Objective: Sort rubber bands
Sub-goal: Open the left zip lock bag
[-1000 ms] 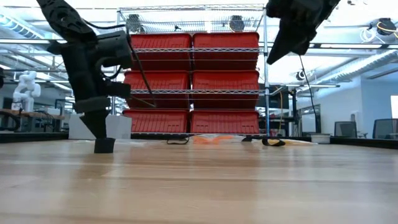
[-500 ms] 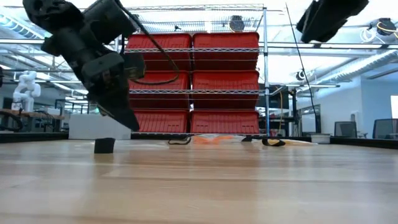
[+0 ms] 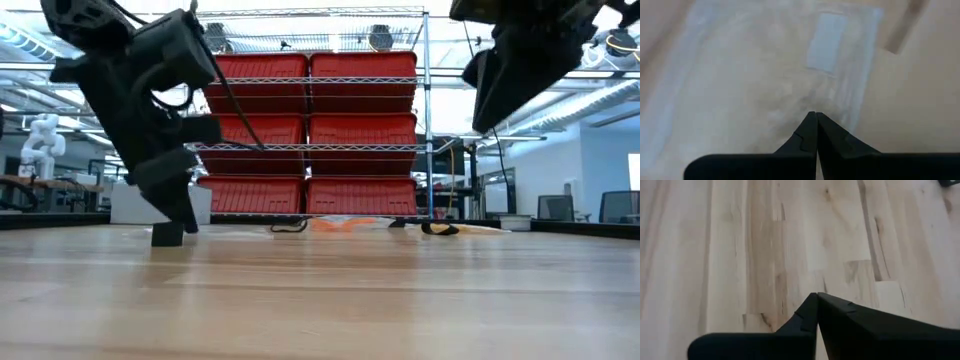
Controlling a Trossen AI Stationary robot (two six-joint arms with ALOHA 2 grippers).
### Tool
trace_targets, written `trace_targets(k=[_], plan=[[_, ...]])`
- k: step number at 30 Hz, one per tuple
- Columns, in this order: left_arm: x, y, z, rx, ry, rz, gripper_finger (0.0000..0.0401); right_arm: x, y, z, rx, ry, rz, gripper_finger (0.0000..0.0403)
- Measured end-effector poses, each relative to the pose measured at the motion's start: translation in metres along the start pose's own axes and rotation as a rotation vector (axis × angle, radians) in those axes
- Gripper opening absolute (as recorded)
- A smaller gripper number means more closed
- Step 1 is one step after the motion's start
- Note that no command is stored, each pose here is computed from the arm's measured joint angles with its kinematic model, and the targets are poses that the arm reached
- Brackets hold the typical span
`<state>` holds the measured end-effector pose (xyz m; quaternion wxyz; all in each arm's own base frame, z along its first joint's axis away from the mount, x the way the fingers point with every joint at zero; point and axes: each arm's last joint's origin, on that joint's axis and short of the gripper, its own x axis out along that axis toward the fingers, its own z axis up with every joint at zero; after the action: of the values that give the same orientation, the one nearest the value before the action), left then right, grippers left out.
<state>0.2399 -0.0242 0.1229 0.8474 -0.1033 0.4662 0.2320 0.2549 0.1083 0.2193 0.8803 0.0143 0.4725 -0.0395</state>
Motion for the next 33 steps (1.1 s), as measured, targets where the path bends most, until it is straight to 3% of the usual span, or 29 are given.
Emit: trace_targets(k=[10,14,19,25,29,33], plan=[[0.037,-0.04,0.024,0.04,-0.19,-0.289,0.0006,0.001,0.015,0.005,-0.047,-0.076,0.091,0.0],[0.039,-0.052,0.037,0.111,-0.213,-0.305,0.0006,0.014,0.014,0.007,-0.043,-0.081,0.048,0.0],[0.007,-0.055,0.057,0.123,-0.298,-0.293,0.0006,0.043,0.004,0.017,-0.053,-0.112,-0.012,0.0032],[-0.042,-0.037,0.048,0.069,-0.391,-0.116,0.0006,0.093,-0.004,0.026,-0.161,-0.168,-0.043,0.0112],[-0.059,-0.028,0.032,0.025,-0.49,-0.163,0.0006,0.117,-0.008,0.04,-0.2,-0.188,-0.075,0.015],[-0.07,-0.021,0.021,-0.021,-0.586,-0.243,0.0006,0.137,-0.009,0.056,-0.258,-0.174,-0.099,0.0159]])
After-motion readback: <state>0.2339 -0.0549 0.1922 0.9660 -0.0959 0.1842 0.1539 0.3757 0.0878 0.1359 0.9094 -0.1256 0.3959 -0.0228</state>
